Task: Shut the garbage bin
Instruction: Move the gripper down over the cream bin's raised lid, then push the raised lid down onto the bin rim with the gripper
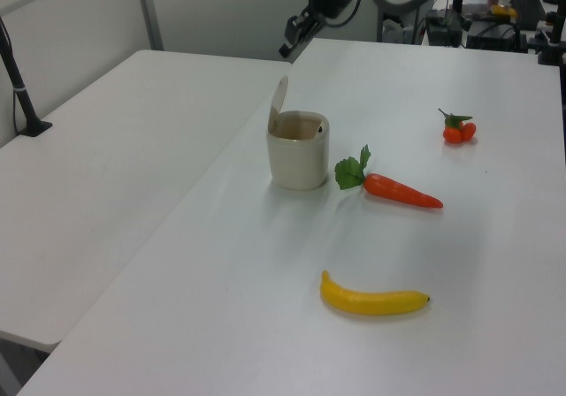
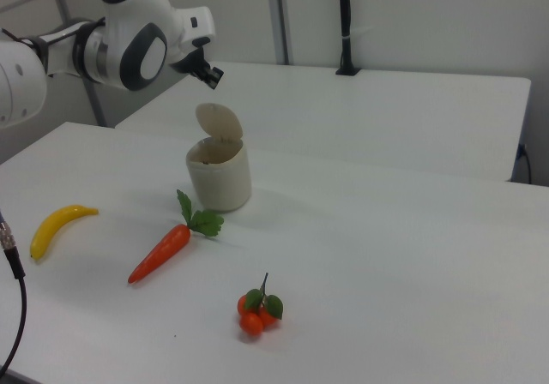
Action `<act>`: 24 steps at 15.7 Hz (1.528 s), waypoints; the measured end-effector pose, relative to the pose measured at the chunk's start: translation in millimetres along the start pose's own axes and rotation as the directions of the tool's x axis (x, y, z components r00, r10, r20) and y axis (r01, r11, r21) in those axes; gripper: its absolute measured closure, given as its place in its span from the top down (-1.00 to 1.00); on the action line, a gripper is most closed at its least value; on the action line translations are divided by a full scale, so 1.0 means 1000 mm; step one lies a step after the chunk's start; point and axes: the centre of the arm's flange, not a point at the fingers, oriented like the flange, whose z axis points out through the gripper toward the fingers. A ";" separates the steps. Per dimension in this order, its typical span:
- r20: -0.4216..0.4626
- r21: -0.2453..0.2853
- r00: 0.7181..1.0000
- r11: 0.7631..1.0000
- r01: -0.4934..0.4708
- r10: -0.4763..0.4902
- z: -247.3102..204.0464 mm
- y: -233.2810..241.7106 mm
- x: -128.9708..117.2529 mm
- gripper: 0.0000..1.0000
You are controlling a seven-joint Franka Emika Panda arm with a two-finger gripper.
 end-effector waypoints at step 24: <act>0.130 -0.077 0.989 0.994 0.081 -0.071 0.063 0.006 -0.039 -0.98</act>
